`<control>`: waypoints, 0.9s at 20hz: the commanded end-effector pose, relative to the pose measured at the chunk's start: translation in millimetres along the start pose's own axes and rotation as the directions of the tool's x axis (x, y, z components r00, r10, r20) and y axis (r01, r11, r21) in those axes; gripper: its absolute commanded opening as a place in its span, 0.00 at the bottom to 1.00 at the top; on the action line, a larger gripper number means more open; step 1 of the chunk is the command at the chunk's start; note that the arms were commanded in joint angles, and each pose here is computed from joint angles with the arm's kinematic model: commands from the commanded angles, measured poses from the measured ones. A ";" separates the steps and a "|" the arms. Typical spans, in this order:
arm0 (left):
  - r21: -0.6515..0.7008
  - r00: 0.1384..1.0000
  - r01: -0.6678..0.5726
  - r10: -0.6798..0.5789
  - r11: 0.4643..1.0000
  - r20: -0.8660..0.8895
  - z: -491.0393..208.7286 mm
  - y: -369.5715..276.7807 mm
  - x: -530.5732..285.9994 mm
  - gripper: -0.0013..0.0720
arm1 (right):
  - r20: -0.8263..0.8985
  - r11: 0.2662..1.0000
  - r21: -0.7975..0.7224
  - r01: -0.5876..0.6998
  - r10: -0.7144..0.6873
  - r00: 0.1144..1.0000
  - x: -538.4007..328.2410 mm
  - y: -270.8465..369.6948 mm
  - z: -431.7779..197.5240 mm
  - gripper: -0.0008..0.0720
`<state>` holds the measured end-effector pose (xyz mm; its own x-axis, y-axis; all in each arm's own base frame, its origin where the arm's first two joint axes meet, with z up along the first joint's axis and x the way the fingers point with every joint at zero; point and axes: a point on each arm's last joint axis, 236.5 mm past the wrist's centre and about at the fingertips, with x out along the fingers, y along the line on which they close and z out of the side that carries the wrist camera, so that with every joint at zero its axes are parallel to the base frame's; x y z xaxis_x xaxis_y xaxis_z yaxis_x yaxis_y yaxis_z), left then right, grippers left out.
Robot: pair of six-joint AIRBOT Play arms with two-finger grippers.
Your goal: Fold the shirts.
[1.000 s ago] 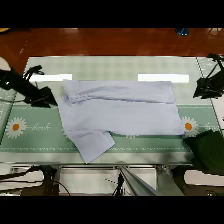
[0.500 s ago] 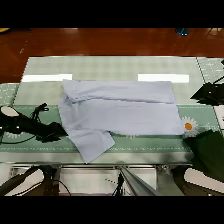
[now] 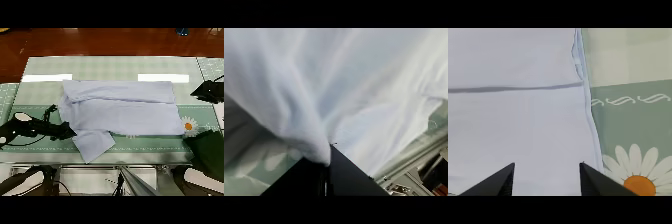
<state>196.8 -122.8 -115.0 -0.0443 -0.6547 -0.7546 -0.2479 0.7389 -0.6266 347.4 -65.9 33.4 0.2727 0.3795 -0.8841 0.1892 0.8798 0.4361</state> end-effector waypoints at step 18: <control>0.017 0.999 0.005 -0.004 1.000 -0.044 -6.6 -1.0 12.3 0.05 | -0.249 0.969 0.225 0.102 -0.044 0.967 96.5 -83.3 -136.6 0.76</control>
<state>189.9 -133.2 -121.5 -0.0870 -0.6674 -0.7396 -0.2332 0.7355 -0.6362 230.5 -69.8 -94.2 0.0250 0.4317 -0.9017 0.4414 0.8045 0.3974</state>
